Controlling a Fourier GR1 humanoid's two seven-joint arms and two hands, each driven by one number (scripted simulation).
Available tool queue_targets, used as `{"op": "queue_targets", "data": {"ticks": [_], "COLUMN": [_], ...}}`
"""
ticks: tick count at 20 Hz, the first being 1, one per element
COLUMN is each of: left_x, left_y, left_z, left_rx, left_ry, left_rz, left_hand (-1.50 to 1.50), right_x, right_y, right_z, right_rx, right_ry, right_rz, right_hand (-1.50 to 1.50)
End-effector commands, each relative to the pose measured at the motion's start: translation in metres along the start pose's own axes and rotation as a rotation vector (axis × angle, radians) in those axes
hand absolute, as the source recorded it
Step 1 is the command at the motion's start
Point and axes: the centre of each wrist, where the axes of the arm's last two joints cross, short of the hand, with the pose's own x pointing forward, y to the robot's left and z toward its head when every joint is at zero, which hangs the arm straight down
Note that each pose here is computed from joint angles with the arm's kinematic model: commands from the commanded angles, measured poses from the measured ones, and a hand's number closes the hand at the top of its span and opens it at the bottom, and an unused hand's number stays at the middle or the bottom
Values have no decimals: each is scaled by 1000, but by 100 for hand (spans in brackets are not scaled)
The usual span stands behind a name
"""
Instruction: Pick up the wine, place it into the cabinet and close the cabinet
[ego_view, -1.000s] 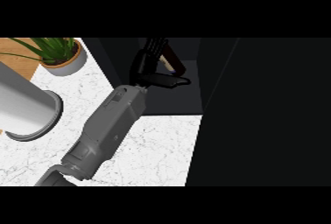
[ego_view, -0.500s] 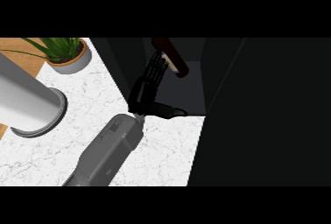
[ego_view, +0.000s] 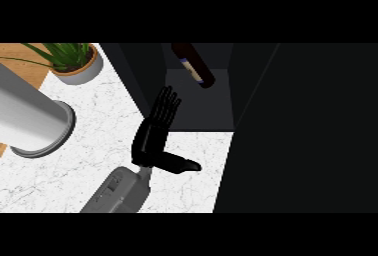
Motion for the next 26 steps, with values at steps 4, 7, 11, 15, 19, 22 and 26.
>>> {"op": "queue_targets", "data": {"ticks": [4, 7, 11, 15, 19, 22, 26], "left_x": [27, 30, 42, 54, 78, 82, 96], "left_y": [30, 52, 44, 75, 100, 114, 143], "left_z": [44, 65, 72, 84, 83, 99, 118], "left_rx": [24, 12, 30, 39, 72, 75, 100], "left_ry": [-31, -37, -61, -78, -117, -123, -120], "left_rz": [60, 51, 48, -3, -40, -52, -67], "left_hand": [-150, -150, -150, -150, -150, -150, -150], "right_x": [53, 46, 47, 41, 47, 62, 56], "right_y": [-5, -4, 1, 8, 9, 8, 13], "right_z": [13, 9, 12, 15, 17, 20, 18], "right_rx": [88, 164, 238, 425, 539, 551, 535], "right_ry": [-23, -29, -14, 49, -3, 13, -24], "right_rz": [-63, -62, -119, -117, -138, -152, -154], "right_hand": [-150, -150, -150, -150, 150, 150, 150]}}
